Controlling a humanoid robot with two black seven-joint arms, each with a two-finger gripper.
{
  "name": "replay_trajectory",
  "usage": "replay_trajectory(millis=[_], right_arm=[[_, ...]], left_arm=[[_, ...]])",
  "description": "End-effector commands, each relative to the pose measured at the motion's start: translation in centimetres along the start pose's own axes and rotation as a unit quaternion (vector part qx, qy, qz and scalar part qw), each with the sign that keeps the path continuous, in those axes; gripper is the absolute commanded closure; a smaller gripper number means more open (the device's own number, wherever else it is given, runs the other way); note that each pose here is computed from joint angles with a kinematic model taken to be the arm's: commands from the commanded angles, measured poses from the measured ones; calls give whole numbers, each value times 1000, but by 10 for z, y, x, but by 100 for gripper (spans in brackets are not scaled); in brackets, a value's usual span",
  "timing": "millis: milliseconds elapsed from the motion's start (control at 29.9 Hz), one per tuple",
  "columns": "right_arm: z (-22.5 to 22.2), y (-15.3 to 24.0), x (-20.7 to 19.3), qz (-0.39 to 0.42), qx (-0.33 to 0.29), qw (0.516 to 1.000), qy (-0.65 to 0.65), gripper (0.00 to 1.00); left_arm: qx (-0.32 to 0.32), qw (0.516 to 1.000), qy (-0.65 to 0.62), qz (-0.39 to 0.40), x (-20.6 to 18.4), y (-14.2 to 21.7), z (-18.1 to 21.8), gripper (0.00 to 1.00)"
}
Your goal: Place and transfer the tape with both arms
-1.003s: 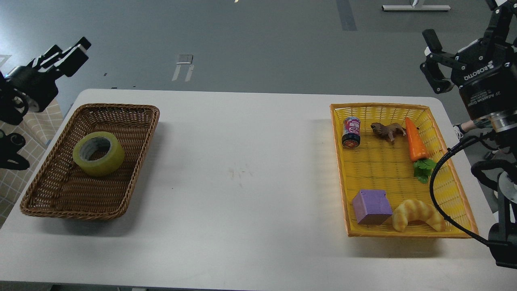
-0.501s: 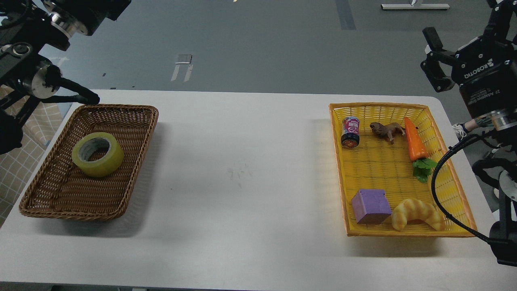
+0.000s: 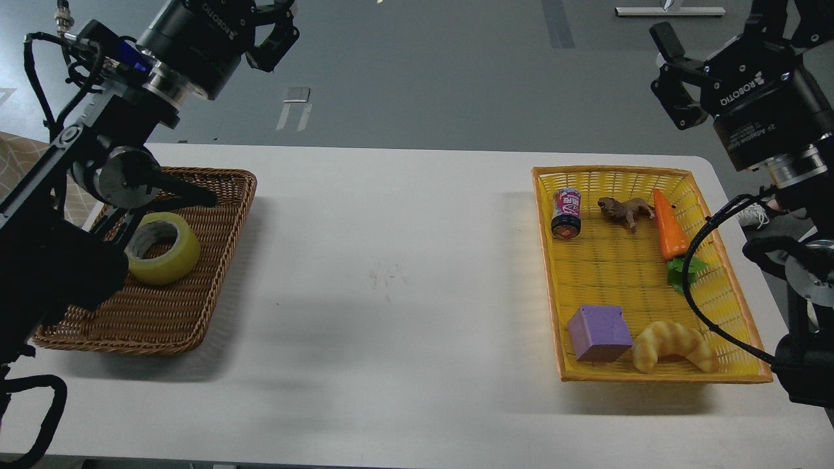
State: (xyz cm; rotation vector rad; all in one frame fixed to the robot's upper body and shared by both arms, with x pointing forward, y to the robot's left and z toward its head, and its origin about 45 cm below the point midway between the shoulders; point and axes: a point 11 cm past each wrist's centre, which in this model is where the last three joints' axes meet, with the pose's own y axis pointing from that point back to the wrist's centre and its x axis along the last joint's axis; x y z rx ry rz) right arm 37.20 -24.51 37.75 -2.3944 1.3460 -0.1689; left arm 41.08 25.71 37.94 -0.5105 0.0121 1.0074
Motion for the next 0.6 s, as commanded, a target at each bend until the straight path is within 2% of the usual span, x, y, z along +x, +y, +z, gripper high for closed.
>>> replay_trajectory(millis=[0, 100, 234, 568], right_arm=[[7, -5, -12, -16, -4, 1000, -8, 0], [2, -10, -22, -24, 19, 999, -24, 0], [-7, -20, -29, -25, 50, 997, -43, 0], [2, -19, -32, -28, 34, 998, -45, 0]], left_arm=[[6, 1000, 10, 7, -6, 17, -20, 2], [15, 1000, -6, -21, -18, 28, -30, 2], [-20, 999, 7, -28, -17, 27, -9, 2], [-39, 999, 20, -13, -7, 30, 4, 2]])
